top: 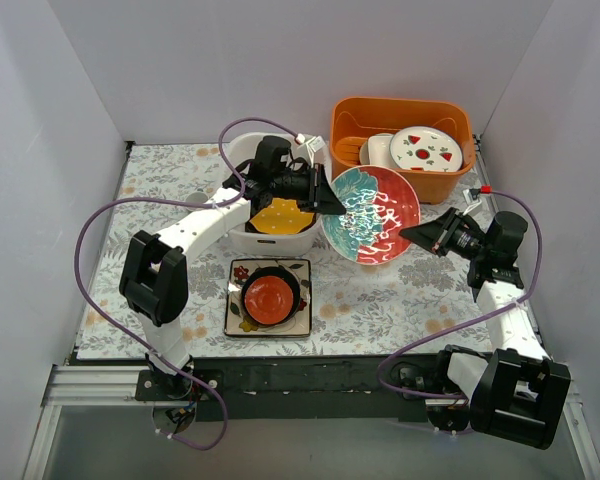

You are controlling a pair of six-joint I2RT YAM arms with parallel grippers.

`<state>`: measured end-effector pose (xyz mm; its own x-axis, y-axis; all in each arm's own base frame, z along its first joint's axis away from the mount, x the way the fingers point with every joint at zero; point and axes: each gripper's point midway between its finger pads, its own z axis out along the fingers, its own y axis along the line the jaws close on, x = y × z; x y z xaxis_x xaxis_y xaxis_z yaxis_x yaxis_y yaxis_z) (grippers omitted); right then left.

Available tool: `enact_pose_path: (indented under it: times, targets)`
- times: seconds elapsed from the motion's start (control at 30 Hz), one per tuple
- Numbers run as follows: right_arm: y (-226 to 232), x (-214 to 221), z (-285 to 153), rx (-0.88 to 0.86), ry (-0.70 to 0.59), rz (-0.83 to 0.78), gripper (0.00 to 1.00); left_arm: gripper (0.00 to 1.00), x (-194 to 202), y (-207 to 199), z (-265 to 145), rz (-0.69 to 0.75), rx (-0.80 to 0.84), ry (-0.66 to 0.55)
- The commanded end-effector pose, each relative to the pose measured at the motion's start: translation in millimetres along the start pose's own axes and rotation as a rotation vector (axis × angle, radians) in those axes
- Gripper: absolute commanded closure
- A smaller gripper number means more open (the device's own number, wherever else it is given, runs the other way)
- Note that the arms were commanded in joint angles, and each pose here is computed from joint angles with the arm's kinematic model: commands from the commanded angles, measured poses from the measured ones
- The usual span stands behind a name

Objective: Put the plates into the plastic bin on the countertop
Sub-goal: Pick up the plate at the center of the board, then place the plate in the plastic bin.

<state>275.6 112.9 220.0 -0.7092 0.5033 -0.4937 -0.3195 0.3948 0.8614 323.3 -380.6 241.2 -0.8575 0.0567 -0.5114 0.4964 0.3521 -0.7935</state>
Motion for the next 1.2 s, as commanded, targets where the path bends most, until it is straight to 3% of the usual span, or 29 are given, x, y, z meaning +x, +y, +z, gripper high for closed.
enact_pose_path:
  times: [0.0,0.2,0.3,0.4,0.5,0.53,0.63,0.77,1.17]
  targets:
    - [43,-14,-2,-0.131,0.003,-0.15,0.99,0.99,-11,-18,-5,0.055,0.031,-0.026]
    - [41,-14,-1,-0.126,0.0,-0.143,0.99,1.0,-11,-18,-5,0.054,0.027,-0.028]
    - [39,-13,-1,-0.128,0.008,-0.136,0.91,1.0,-12,-18,-6,0.055,0.023,-0.032]
    - [37,-11,-1,-0.128,0.014,-0.132,0.77,1.0,-13,-19,-7,0.058,0.018,-0.04]
    - [37,-10,-1,-0.128,0.011,-0.141,0.54,1.0,-15,-20,-8,0.064,0.013,-0.05]
    - [38,-10,-2,-0.129,0.007,-0.151,0.37,1.0,-15,-20,-8,0.066,0.011,-0.052]
    - [41,-12,-3,-0.121,-0.007,-0.182,0.2,1.0,-17,-23,-10,0.072,0.013,-0.059]
    - [42,-13,-4,-0.115,-0.009,-0.202,0.13,1.0,-20,-24,-11,0.076,0.009,-0.069]
    - [35,-14,-2,-0.086,-0.011,-0.185,0.1,1.0,-29,-37,-20,0.109,0.01,-0.114]
